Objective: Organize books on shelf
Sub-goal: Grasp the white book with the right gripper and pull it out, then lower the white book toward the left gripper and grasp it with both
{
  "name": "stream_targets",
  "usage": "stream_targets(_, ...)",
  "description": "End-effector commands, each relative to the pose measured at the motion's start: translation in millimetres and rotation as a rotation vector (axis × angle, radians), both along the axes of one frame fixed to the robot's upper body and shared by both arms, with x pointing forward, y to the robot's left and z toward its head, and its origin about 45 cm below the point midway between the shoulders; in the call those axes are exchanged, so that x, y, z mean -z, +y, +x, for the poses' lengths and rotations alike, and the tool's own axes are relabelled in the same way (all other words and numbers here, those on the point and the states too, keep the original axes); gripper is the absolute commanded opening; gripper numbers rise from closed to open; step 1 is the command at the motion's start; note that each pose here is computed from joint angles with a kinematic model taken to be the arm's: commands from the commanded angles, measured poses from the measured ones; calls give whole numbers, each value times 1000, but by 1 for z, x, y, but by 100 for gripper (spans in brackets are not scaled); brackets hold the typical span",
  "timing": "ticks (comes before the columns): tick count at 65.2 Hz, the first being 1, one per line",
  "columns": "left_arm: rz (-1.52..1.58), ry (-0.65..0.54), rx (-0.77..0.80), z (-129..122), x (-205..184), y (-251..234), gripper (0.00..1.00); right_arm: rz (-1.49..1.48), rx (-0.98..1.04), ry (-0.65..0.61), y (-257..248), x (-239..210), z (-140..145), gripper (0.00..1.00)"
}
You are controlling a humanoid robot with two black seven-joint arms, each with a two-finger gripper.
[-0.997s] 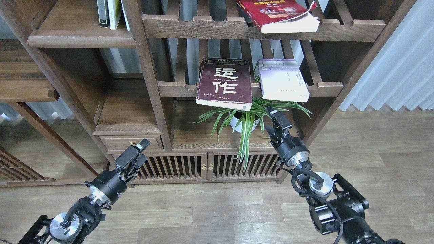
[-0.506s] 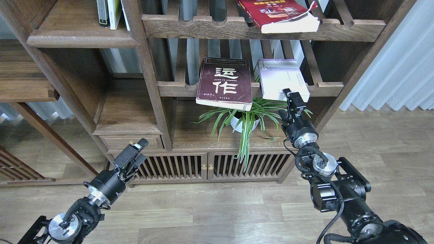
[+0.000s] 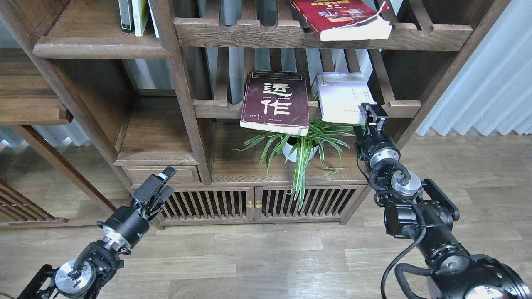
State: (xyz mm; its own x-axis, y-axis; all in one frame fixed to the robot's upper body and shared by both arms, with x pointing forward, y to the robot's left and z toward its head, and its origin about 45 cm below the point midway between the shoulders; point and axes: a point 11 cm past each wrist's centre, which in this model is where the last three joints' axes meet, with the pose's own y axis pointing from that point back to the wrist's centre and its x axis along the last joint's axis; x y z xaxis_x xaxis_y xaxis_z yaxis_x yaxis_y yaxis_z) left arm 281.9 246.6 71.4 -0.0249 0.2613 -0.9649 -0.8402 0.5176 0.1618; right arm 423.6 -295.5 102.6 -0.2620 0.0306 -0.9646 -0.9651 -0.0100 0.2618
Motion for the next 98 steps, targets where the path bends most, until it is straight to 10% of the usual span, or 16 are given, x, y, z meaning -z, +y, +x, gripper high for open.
stream_targets(1,0,0,0,0,0,0,100,29,11,-18,0,-5,3,30)
stream_targets(14,0,4,-3,-2,1,1,100,25,2,-22,2,-3,1,8)
stream_targets(35,0,12,-4,-4,4,1,100,66,-6,-154,5,-9,-17,4)
stream_targets(80,8,82,31,-24,24,-7,100,205,73,-246,-51,12,-209,5)
stream_targets(98,16,149,147,-45,43,-39,100,250,-103,-137,4,38,-237,5)
